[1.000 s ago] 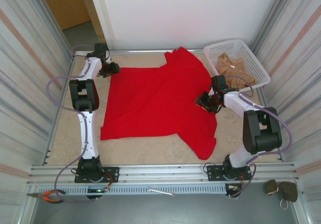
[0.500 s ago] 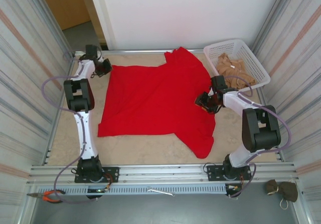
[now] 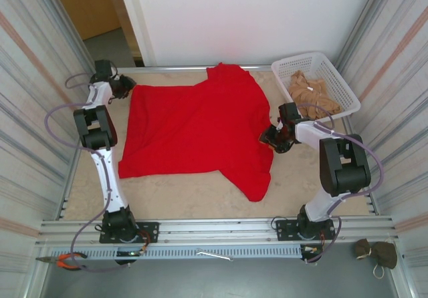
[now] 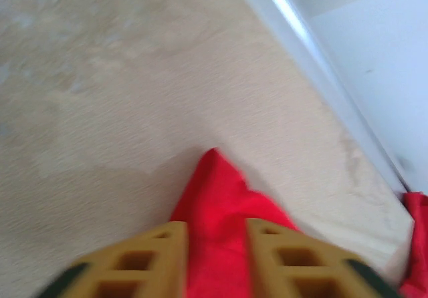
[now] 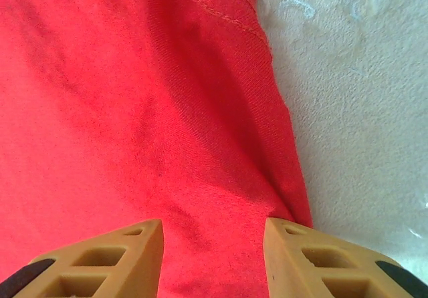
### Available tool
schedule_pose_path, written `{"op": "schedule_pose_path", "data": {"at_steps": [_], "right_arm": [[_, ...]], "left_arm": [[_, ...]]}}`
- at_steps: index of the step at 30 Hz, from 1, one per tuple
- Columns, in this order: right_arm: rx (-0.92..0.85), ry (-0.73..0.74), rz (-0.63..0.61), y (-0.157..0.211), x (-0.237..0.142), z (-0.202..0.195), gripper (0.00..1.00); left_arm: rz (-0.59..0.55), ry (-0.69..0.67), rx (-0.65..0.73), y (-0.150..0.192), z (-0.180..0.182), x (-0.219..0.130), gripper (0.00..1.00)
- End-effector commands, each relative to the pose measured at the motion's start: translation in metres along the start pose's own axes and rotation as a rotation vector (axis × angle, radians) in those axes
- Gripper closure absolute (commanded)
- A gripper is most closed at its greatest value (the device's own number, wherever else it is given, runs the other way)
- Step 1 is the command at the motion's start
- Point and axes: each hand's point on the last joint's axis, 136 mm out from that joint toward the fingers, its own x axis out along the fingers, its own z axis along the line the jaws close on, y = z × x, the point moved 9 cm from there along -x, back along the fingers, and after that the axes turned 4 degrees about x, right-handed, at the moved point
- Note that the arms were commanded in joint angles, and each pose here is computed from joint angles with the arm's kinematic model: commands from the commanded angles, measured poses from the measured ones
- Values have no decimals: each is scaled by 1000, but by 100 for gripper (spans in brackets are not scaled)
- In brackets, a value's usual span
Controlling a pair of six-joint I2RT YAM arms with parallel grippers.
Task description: Fold the inside-out t-shirt
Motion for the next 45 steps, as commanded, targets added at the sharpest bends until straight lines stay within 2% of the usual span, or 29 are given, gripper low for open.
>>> {"op": "schedule_pose_path", "data": {"at_steps": [1, 3, 8, 11, 14, 17, 19, 23, 26, 29, 35, 40, 45], "right_arm": [[-45, -26, -32, 6, -28, 7, 55], [-72, -22, -48, 19, -44, 8, 49], [-108, 3, -31, 63, -66, -8, 36], [-103, 20, -13, 89, -71, -21, 32], [-99, 33, -4, 113, -72, -33, 31], [-88, 31, -2, 133, -73, -45, 30], [-76, 21, 6, 143, -71, -51, 30], [-78, 3, 14, 158, -72, -57, 30], [-96, -3, 18, 166, -73, -57, 30], [-118, 13, 14, 171, -70, -56, 30], [-156, 47, 5, 175, -60, -49, 29], [-163, 66, -30, 169, -55, -43, 28], [-181, 94, -33, 163, -47, -35, 27]], "left_arm": [[-34, 72, 28, -15, -25, -26, 57], [-51, 85, 48, -15, -36, -47, 51], [-55, 148, 91, 7, -68, -100, 46], [-23, 166, 151, 42, -87, -135, 45], [26, 173, 176, 94, -89, -161, 44], [55, 176, 177, 149, -78, -192, 44], [66, 162, 155, 186, -61, -211, 39], [54, 59, 56, 256, -11, -249, 32], [10, -31, -16, 290, 24, -272, 25], [-40, -58, -123, 302, 52, -282, 23], [1, -96, -306, 297, 84, -264, 20], [46, -175, -295, 285, 92, -254, 18], [78, -234, -307, 291, 102, -249, 16]]}}
